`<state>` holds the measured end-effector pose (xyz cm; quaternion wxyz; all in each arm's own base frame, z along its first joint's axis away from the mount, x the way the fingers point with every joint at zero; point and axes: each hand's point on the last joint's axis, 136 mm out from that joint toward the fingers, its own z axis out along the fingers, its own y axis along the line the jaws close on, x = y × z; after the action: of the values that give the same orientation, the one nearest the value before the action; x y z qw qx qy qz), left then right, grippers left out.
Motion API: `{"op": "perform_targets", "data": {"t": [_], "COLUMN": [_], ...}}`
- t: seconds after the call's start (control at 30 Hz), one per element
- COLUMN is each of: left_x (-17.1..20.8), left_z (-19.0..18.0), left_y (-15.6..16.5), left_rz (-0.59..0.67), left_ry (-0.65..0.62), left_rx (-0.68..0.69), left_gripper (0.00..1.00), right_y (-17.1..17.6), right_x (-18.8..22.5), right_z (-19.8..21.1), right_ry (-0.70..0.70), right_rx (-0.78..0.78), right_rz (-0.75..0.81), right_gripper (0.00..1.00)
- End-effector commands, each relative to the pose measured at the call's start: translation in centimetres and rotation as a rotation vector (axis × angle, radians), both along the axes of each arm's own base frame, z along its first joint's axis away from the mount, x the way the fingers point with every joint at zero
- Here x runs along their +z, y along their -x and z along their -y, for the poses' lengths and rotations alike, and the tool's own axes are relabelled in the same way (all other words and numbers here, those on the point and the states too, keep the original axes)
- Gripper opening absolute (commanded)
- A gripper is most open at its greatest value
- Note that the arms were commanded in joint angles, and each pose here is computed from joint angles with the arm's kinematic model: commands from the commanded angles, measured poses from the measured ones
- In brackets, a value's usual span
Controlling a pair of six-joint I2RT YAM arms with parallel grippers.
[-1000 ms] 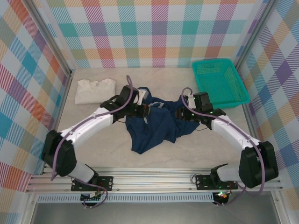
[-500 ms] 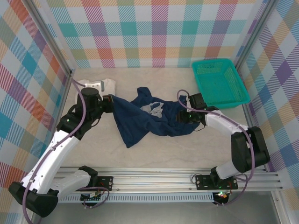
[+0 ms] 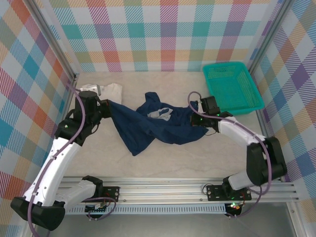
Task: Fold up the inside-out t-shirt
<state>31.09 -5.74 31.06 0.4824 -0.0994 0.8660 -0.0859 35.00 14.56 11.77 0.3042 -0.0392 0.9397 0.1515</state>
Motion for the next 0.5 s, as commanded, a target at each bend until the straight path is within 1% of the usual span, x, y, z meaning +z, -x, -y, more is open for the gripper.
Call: {"op": "perform_targets", "data": {"t": [0.0, 0.17, 0.23, 0.3, 0.37, 0.47], "left_x": [4.3, 9.5, 11.2, 12.0, 11.6, 7.5], "left_z": [-1.3, -3.7, -4.4, -4.7, -4.1, -3.3], "left_y": [-0.4, -0.9, -0.8, -0.7, -0.7, -0.7], "left_rz": [0.07, 0.146, 0.176, 0.191, 0.177, 0.067], "left_ry": [0.06, 0.091, 0.083, 0.068, 0.057, 0.047], "left_rx": [0.034, 0.074, 0.084, 0.082, 0.039, -0.013], "left_gripper": [0.0, 0.0, 0.0, 0.0, 0.0, 0.0], "right_y": [-1.6, -1.7, -1.4, -0.7, 0.2, 2.1], "right_x": [6.8, 13.6, 15.8, 17.3, 17.2, 13.9], "right_z": [1.5, 2.5, 2.8, 2.9, 2.5, 2.0], "right_ry": [0.048, 0.059, 0.054, 0.035, -0.01, -0.079], "right_rx": [-0.021, -0.034, -0.04, -0.04, -0.026, -0.025], "right_rz": [0.201, 0.35, 0.401, 0.434, 0.428, 0.311], "right_gripper": [0.01, 0.02, 0.02, 0.03, 0.03, 0.05]}}
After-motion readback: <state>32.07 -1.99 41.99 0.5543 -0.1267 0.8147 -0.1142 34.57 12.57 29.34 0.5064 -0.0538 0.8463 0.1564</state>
